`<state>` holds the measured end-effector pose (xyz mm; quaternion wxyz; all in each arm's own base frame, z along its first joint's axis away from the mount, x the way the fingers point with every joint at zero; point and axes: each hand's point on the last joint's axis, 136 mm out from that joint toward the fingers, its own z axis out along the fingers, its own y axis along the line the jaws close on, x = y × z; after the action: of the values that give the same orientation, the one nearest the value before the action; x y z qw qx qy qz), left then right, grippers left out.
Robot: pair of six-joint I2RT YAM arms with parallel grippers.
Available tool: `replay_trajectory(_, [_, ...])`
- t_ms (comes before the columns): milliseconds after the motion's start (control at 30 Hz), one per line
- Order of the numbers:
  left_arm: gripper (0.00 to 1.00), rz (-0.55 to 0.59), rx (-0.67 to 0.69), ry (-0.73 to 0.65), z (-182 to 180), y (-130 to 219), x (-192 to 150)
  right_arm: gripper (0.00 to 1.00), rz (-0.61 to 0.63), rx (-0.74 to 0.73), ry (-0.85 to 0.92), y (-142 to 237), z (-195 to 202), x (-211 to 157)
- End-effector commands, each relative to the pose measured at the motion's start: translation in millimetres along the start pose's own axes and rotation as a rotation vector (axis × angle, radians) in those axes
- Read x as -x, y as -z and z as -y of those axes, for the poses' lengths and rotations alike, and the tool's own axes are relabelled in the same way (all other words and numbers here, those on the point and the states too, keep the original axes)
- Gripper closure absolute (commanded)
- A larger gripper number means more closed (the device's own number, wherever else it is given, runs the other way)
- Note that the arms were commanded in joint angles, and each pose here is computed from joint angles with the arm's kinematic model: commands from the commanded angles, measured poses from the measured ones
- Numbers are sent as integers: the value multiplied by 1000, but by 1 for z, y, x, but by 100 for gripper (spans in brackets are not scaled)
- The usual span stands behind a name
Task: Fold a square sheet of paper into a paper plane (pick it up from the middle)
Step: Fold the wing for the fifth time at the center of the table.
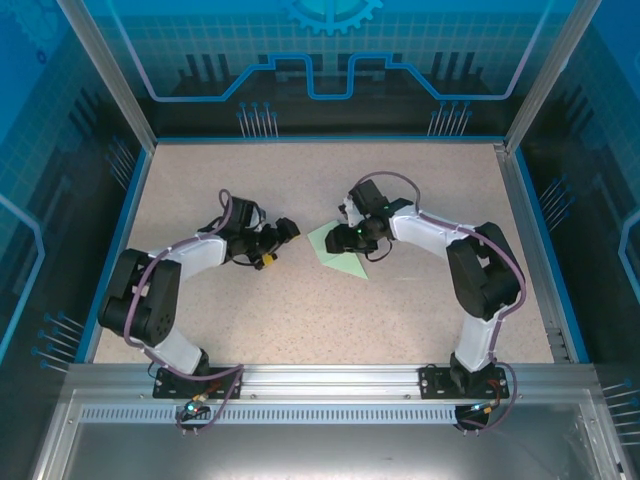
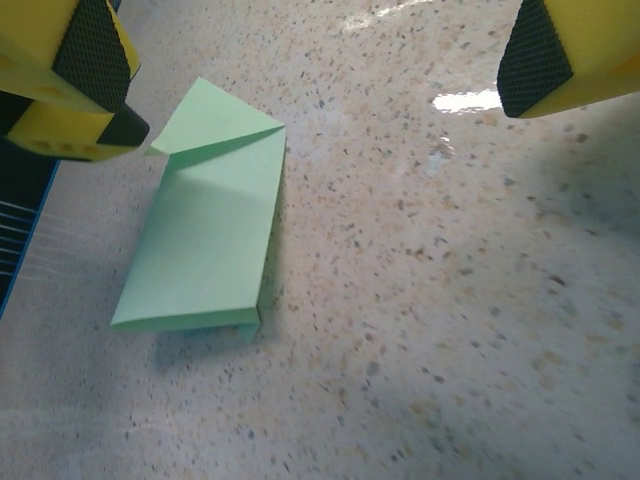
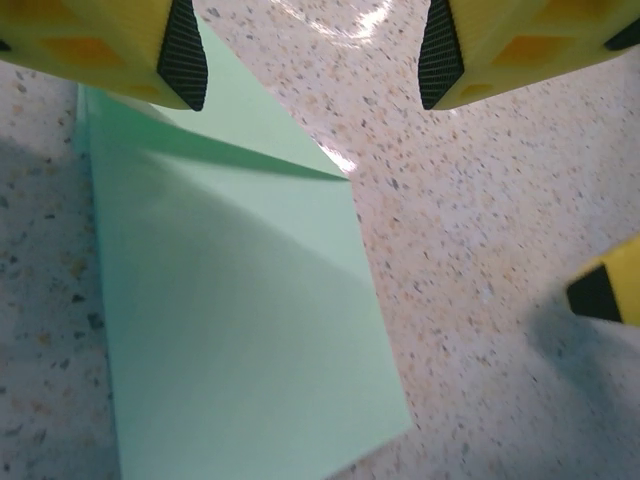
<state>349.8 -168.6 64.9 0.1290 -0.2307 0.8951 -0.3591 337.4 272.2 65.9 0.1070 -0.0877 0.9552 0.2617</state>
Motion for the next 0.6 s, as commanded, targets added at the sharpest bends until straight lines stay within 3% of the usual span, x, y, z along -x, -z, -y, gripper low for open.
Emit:
replay_trajectory(0, [2, -27, -53, 5, 18, -6, -2, 40, 24, 3, -64, -3, 4, 3])
replay_trajectory(267, [3, -77, -73, 15, 25, -17, -13, 41, 3, -31, -117, -17, 26, 0])
replay_trajectory(567, [12, -141, -100, -2, 40, -30, -30, 41, -29, -44, -207, -33, 52, -11])
